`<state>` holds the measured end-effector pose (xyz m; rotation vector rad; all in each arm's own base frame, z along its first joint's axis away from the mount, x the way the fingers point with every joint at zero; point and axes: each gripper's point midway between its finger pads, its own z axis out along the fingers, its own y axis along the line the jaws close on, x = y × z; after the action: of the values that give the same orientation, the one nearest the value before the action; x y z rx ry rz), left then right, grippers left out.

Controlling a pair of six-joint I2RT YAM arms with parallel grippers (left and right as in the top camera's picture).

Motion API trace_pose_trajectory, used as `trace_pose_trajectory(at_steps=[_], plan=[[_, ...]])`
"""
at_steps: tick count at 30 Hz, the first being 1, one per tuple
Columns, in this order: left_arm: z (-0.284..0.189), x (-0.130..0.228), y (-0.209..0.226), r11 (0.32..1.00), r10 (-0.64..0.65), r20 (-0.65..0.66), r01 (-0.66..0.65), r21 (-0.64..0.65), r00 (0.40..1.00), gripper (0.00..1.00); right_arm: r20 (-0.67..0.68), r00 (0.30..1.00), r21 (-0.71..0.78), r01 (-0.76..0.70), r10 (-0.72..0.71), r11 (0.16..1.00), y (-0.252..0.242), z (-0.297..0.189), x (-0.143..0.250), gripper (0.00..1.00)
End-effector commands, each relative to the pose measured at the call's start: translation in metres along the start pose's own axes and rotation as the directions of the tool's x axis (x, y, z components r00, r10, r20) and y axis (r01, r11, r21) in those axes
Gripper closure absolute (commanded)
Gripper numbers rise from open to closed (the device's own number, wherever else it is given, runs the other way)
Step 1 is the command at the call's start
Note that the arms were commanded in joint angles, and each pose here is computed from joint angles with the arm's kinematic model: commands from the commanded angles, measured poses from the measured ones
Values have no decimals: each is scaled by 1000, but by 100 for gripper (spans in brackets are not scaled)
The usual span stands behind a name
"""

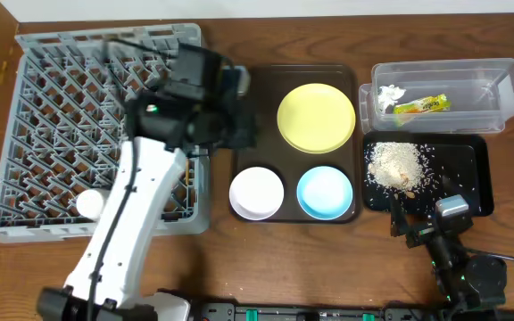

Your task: Sort waste into correct bins and load items into the dishwasher

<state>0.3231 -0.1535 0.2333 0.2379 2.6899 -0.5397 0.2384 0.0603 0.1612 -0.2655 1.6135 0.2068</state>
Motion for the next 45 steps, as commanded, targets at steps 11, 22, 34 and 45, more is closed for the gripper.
trace_pose_trajectory(at_steps=[11,22,34,45], plan=[[61,31,-53,989,125,-158,-109,104,980,27,0,1000,21,7,-7,1000,-5,0,1,1],[169,89,-38,985,169,-461,-140,96,871,41,0,1000,21,7,-7,1000,-5,0,1,1],[216,115,-29,970,239,-545,-170,175,804,85,0,1000,21,7,-7,1000,-5,0,1,1],[122,35,-2,991,112,-320,-128,-30,941,92,0,1000,21,7,-7,1000,-5,0,1,1]])
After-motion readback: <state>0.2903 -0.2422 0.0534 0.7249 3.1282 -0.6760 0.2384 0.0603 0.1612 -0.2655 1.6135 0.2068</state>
